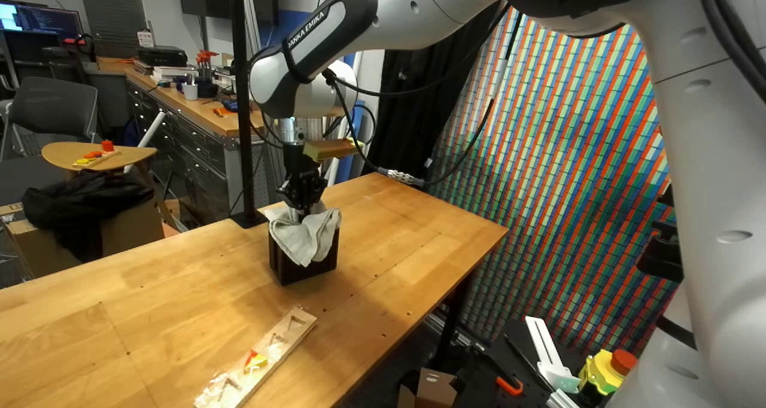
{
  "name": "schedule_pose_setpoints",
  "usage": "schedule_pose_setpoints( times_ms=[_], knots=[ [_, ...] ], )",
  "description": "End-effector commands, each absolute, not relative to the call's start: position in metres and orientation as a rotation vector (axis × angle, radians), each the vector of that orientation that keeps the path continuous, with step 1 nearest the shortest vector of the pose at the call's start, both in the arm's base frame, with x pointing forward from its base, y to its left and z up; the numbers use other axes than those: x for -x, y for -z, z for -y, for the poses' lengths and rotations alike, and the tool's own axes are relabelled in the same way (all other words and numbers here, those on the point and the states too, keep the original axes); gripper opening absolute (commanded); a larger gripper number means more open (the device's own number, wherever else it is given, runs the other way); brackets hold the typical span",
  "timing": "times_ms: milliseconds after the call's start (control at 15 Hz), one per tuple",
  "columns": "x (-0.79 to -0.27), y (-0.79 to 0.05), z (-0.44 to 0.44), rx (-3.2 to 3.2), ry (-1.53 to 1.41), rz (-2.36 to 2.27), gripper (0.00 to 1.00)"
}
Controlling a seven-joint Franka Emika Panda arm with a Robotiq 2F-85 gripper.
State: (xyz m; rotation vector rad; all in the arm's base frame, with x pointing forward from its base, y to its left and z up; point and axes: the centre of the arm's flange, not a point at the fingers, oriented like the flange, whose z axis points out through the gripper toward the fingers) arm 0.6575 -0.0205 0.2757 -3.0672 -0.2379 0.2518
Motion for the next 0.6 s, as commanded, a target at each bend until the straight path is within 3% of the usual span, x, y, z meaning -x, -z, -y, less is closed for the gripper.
schedule_pose_setpoints(
  times_ms=[0,533],
  knots=[
    [-0.666,-0.262,0.022,3.027,-0.240,0.225,0.00],
    [-0.658,-0.213,0.013,2.944,-0.360,0.253,0.00]
  ],
)
